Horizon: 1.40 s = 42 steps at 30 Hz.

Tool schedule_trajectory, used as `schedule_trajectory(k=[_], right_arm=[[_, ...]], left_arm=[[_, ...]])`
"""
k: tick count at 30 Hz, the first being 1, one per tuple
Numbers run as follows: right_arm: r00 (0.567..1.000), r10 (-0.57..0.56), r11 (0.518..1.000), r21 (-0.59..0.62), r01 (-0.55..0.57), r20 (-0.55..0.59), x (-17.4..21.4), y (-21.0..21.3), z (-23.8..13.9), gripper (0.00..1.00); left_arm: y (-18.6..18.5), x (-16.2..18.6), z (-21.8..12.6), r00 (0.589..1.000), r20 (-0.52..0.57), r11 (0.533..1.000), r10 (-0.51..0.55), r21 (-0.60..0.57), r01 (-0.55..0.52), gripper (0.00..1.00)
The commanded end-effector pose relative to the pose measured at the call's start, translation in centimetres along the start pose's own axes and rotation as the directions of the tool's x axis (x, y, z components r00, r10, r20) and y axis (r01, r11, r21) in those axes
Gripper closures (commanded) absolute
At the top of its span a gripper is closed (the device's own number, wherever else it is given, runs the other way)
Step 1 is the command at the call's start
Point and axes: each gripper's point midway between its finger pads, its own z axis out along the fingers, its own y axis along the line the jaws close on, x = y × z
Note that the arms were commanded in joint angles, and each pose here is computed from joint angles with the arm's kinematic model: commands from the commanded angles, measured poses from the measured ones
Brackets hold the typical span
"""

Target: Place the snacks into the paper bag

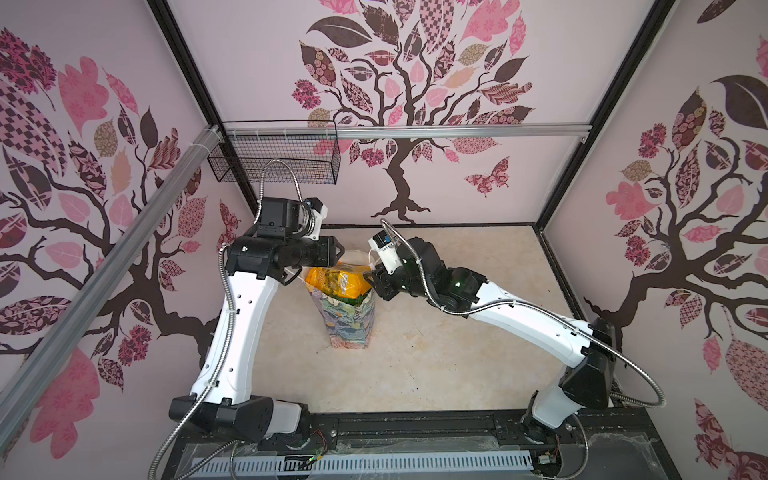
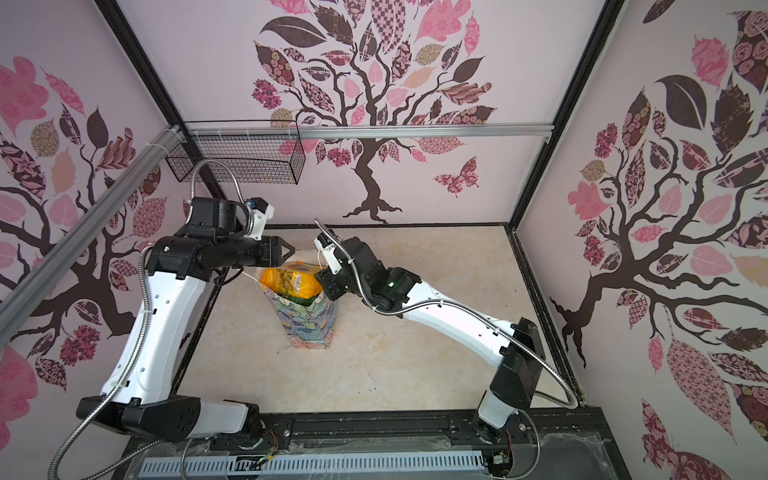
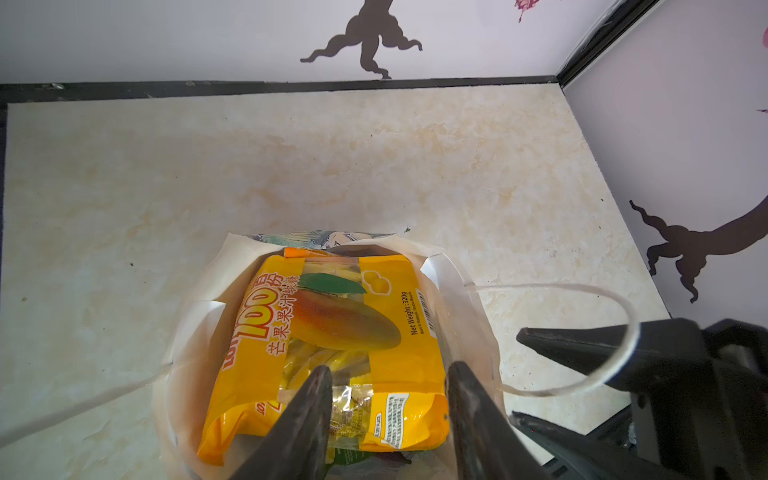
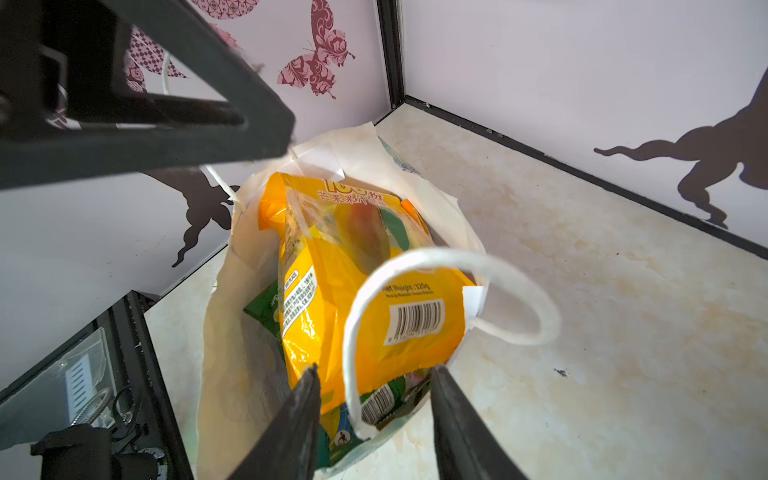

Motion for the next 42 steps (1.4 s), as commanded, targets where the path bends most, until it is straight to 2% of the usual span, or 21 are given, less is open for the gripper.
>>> schedule_trajectory(k=[1, 5, 9, 13, 21, 26, 30, 33, 36, 39, 42], right_arm=[[0.997, 0.004, 1.0, -0.018, -0.003, 0.073, -3.1, 0.3, -0.6, 0.7], [0.995, -0.002, 1.0, -0.01, 0.003, 0.097, -3.6, -0.1, -1.2, 0.91], [0.993, -0.013, 1.0, -0.014, 0.015, 0.115, -4.1, -0.1, -1.5, 0.99], [0.992, -0.019, 0.999, -0.027, 0.022, 0.126, -4.2, 0.2, -1.7, 1.0], [0.99, -0.026, 0.999, -0.031, 0.031, 0.135, -4.1, 0.2, -2.0, 1.0], [0.989, -0.035, 0.999, -0.032, 0.04, 0.142, -4.2, 0.2, -2.3, 1.0], [0.99, -0.049, 0.998, -0.027, 0.053, 0.134, -3.8, 0.1, -2.7, 1.0], [0.991, -0.063, 0.998, -0.009, 0.065, 0.121, -3.3, -0.3, -2.8, 1.0], [0.99, -0.072, 0.997, -0.002, 0.072, 0.119, -3.1, -0.5, -2.9, 1.0], [0.989, -0.081, 0.997, 0.01, 0.081, 0.126, -3.4, -1.0, -3.2, 1.0], [0.988, -0.087, 0.996, 0.023, 0.085, 0.129, -3.6, -1.7, -3.2, 1.0]], left_arm=[[0.0, 1.5, 1.5, 0.997, -0.081, 1.0, 0.014, 0.023, -0.012, 0.56], [0.4, 2.6, 2.1, 0.991, -0.137, 1.0, -0.003, 0.014, 0.005, 0.6], [0.9, 3.5, 2.8, 0.986, -0.167, 1.0, -0.018, -0.007, 0.017, 0.64], [2.1, 5.1, 4.2, 0.972, -0.234, 0.998, -0.035, -0.05, 0.024, 0.67], [1.3, 8.2, 6.9, 0.943, -0.329, 0.999, -0.044, -0.02, 0.039, 0.72], [0.5, 8.3, 8.2, 0.949, -0.311, 0.999, -0.049, 0.004, 0.053, 0.75], [1.5, 8.3, 9.5, 0.957, -0.283, 0.997, -0.071, -0.041, 0.061, 0.81], [1.6, 7.6, 10.0, 0.97, -0.226, 0.996, -0.091, -0.04, 0.084, 0.81], [1.8, 7.7, 10.9, 0.97, -0.221, 0.994, -0.103, -0.047, 0.095, 0.81], [0.8, 7.4, 11.9, 0.971, -0.223, 0.997, -0.083, -0.01, 0.083, 0.81], [-1.0, 5.4, 11.3, 0.985, -0.172, 1.0, -0.031, -0.001, 0.031, 0.78]])
